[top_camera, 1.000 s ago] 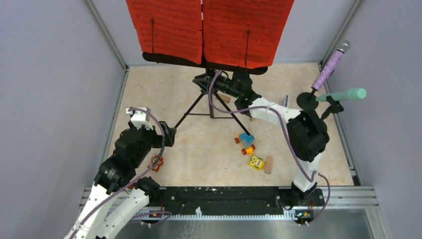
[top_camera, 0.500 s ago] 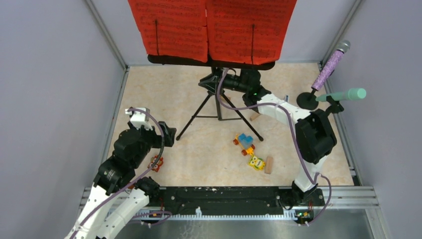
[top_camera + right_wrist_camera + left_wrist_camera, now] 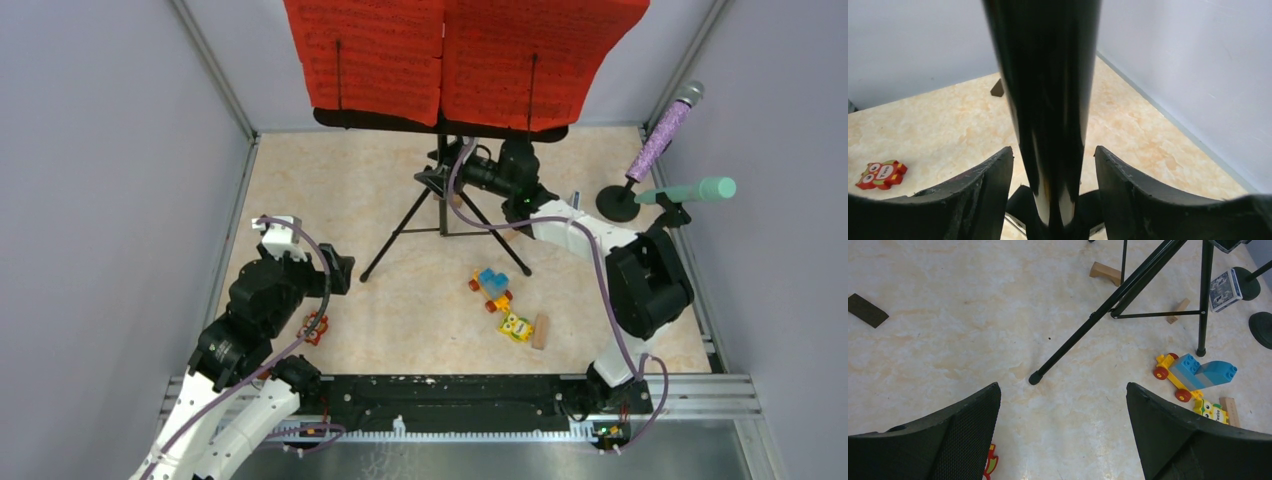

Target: Pack up the instrument practice props

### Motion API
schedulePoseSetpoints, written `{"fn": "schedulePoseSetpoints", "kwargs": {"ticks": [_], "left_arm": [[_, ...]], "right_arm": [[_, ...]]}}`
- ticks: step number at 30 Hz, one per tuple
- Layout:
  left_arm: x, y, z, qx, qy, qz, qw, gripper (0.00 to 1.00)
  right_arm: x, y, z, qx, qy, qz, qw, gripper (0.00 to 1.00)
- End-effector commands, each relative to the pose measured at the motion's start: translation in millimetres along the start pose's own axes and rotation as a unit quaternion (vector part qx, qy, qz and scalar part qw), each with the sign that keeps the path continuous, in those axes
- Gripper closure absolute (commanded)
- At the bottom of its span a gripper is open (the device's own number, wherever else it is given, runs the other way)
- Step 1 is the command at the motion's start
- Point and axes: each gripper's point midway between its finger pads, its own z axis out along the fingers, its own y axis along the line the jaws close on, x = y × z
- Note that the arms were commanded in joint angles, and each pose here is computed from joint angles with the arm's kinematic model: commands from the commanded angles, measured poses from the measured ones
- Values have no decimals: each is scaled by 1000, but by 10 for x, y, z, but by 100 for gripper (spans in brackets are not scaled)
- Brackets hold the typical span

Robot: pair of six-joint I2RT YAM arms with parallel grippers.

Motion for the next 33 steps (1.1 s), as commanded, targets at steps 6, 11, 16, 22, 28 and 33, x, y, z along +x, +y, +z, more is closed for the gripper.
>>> {"fn": "schedulePoseSetpoints", "kwargs": {"ticks": [6,11,16,22,28,33], "left_arm": [[-93,-49,32,10,-18,3,1000,1],[-90,-45,39,9,-17,4,1000,1],[-92,-57,45,12,-16,8,1000,1],[-166,-164,31,40,-18,24,999,1],[-431,-403,1,99,-53,59,992,1],[-764,-647,-13,152,-107,98,978,1]], "right_arm": [[171,-136,-352,82,-4,17,996,32],[-46,-103,-617,122,-48,-1,991,31],[-142,37,-950,145,-72,-5,987,30],[-157,277,-1465,174,-77,-10,982,30],[-411,484,-2009,213,-81,-36,973,32],[-779,613,-2394,237,-113,-114,958,34]]}}
